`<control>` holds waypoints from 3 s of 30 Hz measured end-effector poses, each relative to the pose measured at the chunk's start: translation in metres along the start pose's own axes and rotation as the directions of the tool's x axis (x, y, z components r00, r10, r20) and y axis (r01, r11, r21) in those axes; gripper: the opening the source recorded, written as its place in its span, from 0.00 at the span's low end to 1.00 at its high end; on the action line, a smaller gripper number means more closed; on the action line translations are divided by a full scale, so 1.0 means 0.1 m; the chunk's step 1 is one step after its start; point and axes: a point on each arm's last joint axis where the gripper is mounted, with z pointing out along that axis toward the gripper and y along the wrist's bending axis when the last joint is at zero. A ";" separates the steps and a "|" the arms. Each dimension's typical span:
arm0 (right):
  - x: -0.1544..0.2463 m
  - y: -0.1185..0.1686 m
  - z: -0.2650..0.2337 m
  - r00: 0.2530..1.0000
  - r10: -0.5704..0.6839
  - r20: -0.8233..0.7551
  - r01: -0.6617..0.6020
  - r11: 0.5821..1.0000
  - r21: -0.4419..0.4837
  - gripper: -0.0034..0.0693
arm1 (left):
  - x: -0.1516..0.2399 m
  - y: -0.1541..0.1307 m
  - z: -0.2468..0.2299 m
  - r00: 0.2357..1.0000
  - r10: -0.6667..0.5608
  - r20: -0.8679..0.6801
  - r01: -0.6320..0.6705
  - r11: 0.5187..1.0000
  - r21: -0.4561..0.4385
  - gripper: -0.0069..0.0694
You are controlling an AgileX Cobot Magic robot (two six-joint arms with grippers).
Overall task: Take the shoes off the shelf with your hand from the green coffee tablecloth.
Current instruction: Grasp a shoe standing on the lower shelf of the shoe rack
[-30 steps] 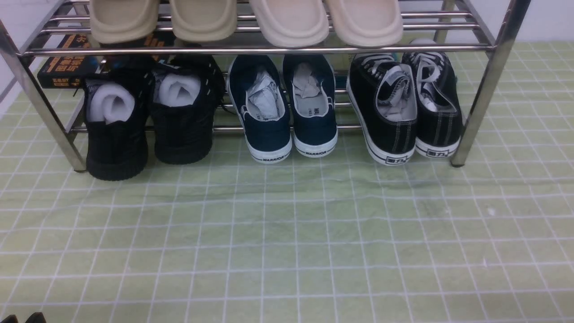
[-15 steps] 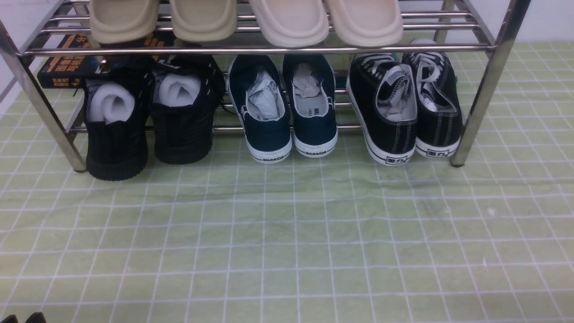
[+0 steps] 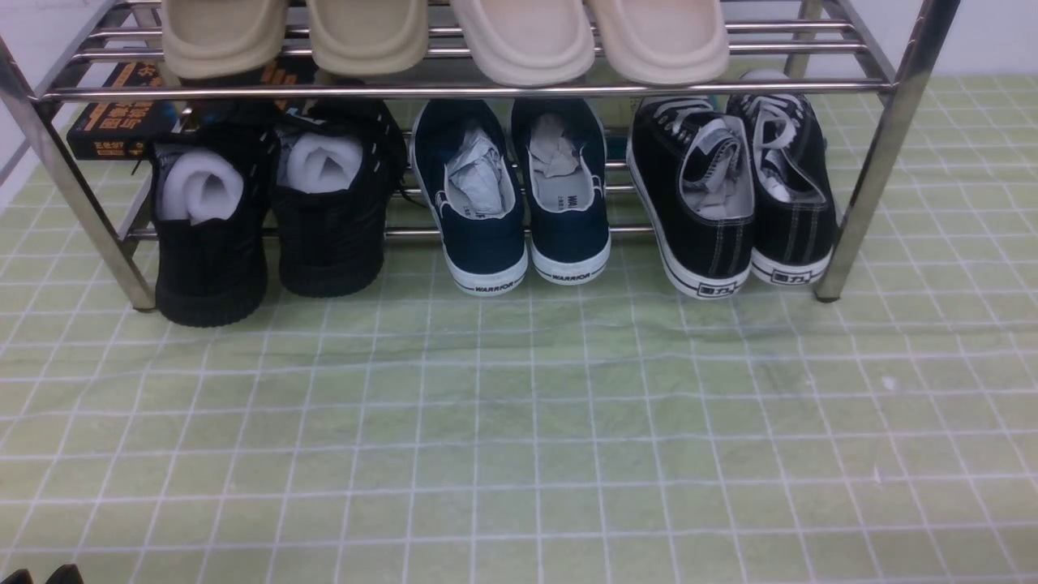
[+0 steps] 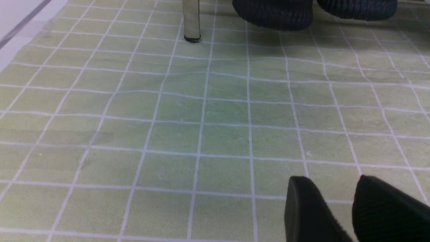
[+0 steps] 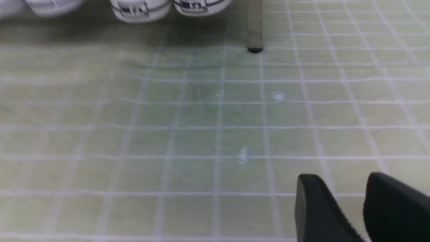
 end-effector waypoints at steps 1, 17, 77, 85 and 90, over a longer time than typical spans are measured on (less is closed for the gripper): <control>0.00 0.02 0.00 0.997 0.075 0.003 -0.075 0.995 -0.058 0.38 | 0.00 0.00 0.00 1.000 0.000 0.000 0.000 1.000 0.000 0.41; -0.15 0.18 -0.03 0.579 0.813 -0.063 -0.794 0.545 -0.270 0.38 | 0.00 0.00 0.00 1.000 0.000 0.000 0.000 1.000 0.000 0.41; -1.56 3.42 2.98 0.699 -0.478 -0.531 0.285 0.868 -0.406 0.60 | 0.00 0.00 0.00 1.000 0.000 0.000 0.000 1.000 0.000 0.41; -1.31 3.33 3.39 0.736 -0.474 -0.484 0.344 0.877 -0.336 0.72 | 0.00 0.00 0.00 1.000 0.000 0.000 0.000 1.000 0.000 0.41; -1.21 3.22 3.60 0.747 -0.449 -0.490 0.329 0.891 -0.314 0.69 | 0.00 0.00 0.00 1.000 0.000 0.000 0.000 1.000 0.000 0.41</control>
